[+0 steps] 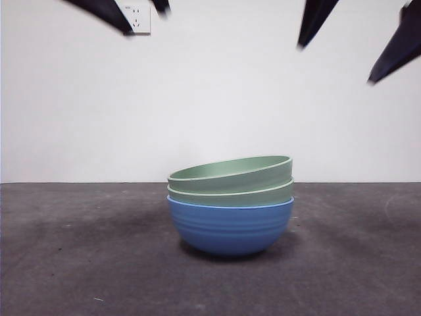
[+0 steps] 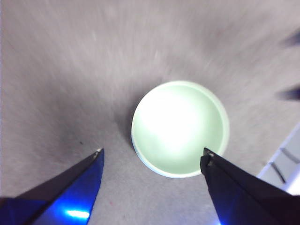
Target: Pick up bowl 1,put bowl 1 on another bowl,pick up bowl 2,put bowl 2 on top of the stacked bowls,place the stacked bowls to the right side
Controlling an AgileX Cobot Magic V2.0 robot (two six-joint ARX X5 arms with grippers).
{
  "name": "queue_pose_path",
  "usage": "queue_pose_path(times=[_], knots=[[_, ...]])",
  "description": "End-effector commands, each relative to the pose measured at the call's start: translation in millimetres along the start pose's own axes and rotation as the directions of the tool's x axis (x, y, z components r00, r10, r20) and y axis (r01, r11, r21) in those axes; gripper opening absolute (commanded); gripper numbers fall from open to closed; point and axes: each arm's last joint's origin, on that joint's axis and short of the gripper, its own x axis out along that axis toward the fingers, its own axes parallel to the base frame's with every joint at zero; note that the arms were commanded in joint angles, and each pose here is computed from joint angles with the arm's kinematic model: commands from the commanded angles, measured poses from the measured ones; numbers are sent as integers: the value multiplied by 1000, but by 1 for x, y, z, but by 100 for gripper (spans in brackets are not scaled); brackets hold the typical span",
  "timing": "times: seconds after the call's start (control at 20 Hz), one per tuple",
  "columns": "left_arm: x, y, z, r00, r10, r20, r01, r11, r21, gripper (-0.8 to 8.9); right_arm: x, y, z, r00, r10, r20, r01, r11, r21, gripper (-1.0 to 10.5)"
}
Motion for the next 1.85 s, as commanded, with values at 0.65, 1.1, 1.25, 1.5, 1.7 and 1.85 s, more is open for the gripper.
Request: queue_pose_path(times=[0.65,1.1,1.25,1.5,1.7,1.85], knots=[[-101,-11,-37,983,-6,183,9,1000,-15,352,136,-11,7,957,42,-286,7,986,166,500],[-101,-11,-37,985,-6,175,9,1000,-15,351,150,-11,5,951,55,-305,0,984,179,87],[-101,-11,-37,985,-6,175,9,1000,-15,351,150,-11,5,951,56,-306,0,984,178,-15],[-101,-11,-37,985,-6,174,9,1000,-15,351,149,-11,5,952,57,-302,-3,984,176,-12],[-101,-11,-38,987,-6,163,8,1000,-16,351,138,-12,14,972,65,-224,-26,985,172,-12],[-101,-11,-38,987,-6,163,9,1000,-16,351,126,-28,25,985,45,-167,-11,979,202,-12]])
